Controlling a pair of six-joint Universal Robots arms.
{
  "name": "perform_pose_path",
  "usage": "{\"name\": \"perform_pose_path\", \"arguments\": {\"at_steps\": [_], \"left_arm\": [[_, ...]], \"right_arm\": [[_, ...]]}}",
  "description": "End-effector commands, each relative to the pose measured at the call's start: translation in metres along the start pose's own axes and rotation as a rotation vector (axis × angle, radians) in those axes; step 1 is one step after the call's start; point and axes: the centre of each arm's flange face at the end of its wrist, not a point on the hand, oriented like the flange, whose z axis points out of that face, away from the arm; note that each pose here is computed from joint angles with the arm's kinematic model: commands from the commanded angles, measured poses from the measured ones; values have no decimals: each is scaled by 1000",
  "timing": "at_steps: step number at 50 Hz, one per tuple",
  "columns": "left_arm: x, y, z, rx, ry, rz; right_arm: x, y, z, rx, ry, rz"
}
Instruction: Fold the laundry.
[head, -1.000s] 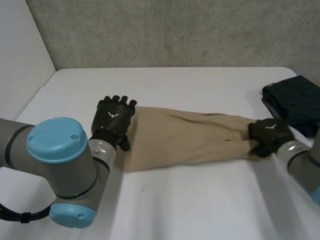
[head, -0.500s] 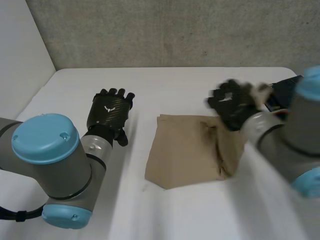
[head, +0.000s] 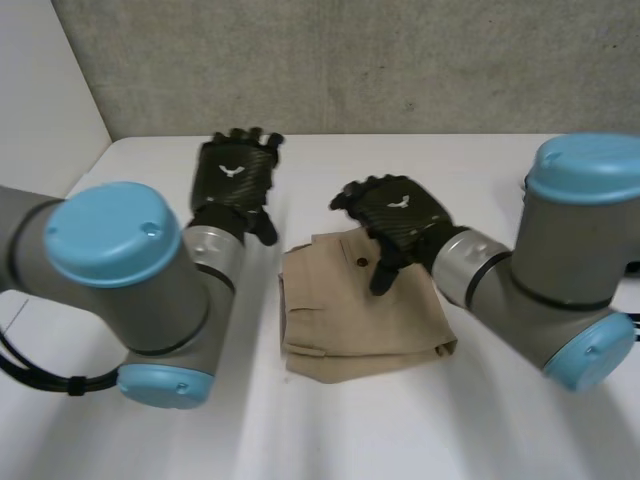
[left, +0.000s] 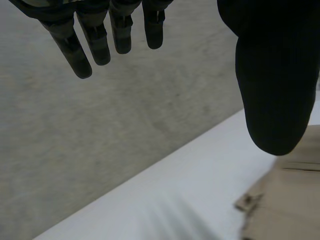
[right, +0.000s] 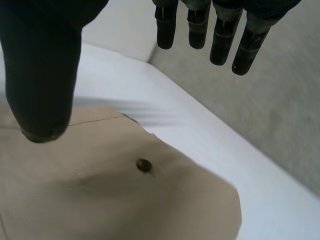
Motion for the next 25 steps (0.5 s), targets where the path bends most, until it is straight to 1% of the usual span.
{"name": "perform_pose_path", "arguments": {"at_steps": [1,6,12,19,25], "left_arm": [[42,22,-2,-107,141,17],[58,51,-2,-272,187,23],[62,82,-10,-457,203,27],[62,95,-12,-493,193,39],[57,100,-14,-508,156,49]], "right_arm": [[13,17,2,-143,21,111],[14,36,14,-208,26,110],[16,58,23,-264,52,106],[17,78,29,-321,68,26],[19,82,31,-329,95,-4]]}}
